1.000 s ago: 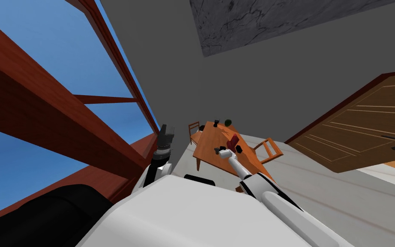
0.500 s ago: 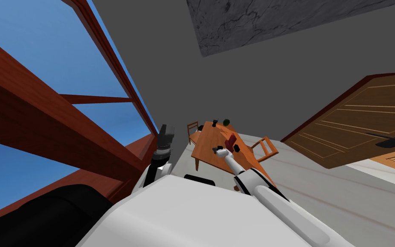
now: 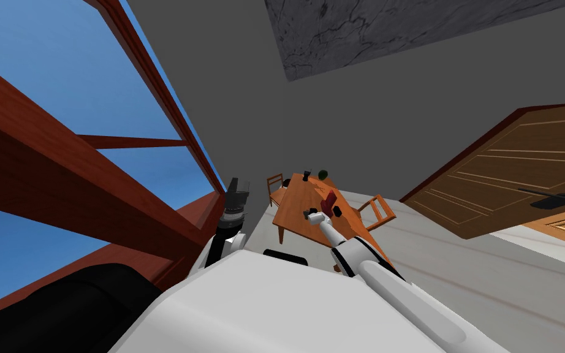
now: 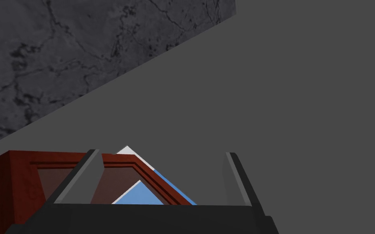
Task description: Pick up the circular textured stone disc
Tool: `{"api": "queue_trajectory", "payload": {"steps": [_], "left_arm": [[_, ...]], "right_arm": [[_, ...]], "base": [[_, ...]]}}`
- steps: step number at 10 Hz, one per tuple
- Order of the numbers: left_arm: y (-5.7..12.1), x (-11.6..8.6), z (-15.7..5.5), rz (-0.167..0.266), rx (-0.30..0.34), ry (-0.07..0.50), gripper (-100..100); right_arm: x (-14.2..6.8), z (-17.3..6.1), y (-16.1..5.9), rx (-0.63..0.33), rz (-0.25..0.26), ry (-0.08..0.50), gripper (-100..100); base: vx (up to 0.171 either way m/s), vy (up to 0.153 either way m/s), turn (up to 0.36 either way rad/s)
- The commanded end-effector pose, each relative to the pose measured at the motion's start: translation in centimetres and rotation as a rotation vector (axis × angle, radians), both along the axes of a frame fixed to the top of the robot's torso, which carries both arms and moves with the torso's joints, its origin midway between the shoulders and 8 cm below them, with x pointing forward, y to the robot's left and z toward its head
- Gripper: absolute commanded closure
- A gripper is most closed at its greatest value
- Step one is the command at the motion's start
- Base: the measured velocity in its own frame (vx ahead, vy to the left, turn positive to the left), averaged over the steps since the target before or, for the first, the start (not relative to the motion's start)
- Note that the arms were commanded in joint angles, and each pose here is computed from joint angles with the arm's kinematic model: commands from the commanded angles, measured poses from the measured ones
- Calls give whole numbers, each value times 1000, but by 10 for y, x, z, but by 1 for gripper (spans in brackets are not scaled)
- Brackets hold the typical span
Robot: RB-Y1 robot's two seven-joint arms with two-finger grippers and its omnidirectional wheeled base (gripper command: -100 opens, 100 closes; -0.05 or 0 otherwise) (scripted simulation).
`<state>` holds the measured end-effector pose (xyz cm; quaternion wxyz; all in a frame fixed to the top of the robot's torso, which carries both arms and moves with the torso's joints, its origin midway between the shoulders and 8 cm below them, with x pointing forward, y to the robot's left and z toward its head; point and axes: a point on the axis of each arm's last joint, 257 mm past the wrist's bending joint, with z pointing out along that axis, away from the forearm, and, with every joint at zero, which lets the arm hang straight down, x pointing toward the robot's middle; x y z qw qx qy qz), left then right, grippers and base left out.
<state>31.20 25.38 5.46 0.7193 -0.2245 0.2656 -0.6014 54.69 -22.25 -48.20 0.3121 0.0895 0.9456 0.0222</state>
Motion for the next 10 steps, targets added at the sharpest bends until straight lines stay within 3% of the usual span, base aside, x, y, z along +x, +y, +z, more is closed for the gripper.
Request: {"api": "queue_trajectory", "payload": {"steps": [1, 3, 4, 5, 7, 9, 10], "left_arm": [[0, 0, 0, 0, 0, 0, 0], [0, 0, 0, 0, 0, 0, 0], [0, 0, 0, 0, 0, 0, 0], [0, 0, 0, 0, 0, 0, 0], [0, 0, 0, 0, 0, 0, 0], [0, 0, 0, 0, 0, 0, 0], [0, 0, 0, 0, 0, 0, 0]], "right_arm": [[0, 0, 0, 0, 0, 0, 100], [0, 0, 0, 1, 0, 0, 100], [0, 0, 0, 1, -1, 0, 0], [-2, 1, -6, 1, -9, 0, 100], [-4, 5, -28, 2, -31, -4, 100], [-7, 2, -30, -1, -34, 3, 100], [-12, 1, -43, -5, -48, 10, 100]], "base": [[0, 0, 0], [0, 0, 0], [0, 0, 0], [1, 16, 40], [-5, 52, 69], [-3, 26, 5], [-2, 19, 52]]}}
